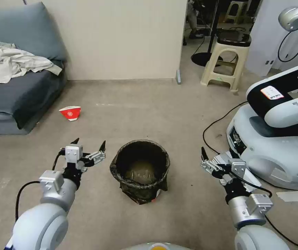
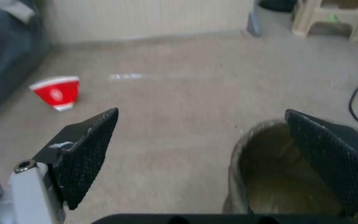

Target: Pick up the trash can from the floor.

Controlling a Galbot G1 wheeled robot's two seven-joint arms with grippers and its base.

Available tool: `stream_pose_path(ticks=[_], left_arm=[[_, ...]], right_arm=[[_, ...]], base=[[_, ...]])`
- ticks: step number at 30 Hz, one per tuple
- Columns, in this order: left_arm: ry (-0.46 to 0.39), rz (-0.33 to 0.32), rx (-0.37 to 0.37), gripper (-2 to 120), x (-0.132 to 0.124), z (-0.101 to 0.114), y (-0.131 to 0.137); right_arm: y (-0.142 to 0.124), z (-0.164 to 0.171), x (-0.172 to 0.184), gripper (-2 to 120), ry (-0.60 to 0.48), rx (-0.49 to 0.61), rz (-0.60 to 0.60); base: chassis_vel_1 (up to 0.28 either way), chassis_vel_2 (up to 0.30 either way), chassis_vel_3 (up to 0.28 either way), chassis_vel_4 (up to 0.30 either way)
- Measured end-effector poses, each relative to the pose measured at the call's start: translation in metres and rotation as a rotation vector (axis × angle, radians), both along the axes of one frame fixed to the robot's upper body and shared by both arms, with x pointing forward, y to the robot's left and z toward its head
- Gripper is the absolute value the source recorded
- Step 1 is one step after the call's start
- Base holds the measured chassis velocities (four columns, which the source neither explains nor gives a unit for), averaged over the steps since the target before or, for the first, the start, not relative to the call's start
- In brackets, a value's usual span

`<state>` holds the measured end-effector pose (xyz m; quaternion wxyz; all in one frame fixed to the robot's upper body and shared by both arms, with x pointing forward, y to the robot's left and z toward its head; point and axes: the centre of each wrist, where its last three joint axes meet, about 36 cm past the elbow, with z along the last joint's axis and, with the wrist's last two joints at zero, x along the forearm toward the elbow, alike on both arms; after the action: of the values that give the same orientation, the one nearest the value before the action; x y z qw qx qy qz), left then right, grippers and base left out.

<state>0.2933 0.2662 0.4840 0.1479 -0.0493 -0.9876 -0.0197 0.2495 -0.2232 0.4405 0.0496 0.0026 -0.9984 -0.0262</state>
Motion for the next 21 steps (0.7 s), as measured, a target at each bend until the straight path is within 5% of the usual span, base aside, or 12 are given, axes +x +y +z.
stream_pose_path(ticks=[11,21], left_arm=[[0.178,-0.074,0.007,100,0.037,-0.008,-0.03],[0.283,-0.073,0.04,100,0.06,-0.026,-0.047]], right_arm=[[-0.003,-0.006,0.001,100,0.021,-0.002,-0.023],[-0.004,-0.013,0.002,100,0.039,-0.003,-0.037]], base=[[0.0,0.0,0.0,0.0],[0.0,0.0,0.0,0.0]])
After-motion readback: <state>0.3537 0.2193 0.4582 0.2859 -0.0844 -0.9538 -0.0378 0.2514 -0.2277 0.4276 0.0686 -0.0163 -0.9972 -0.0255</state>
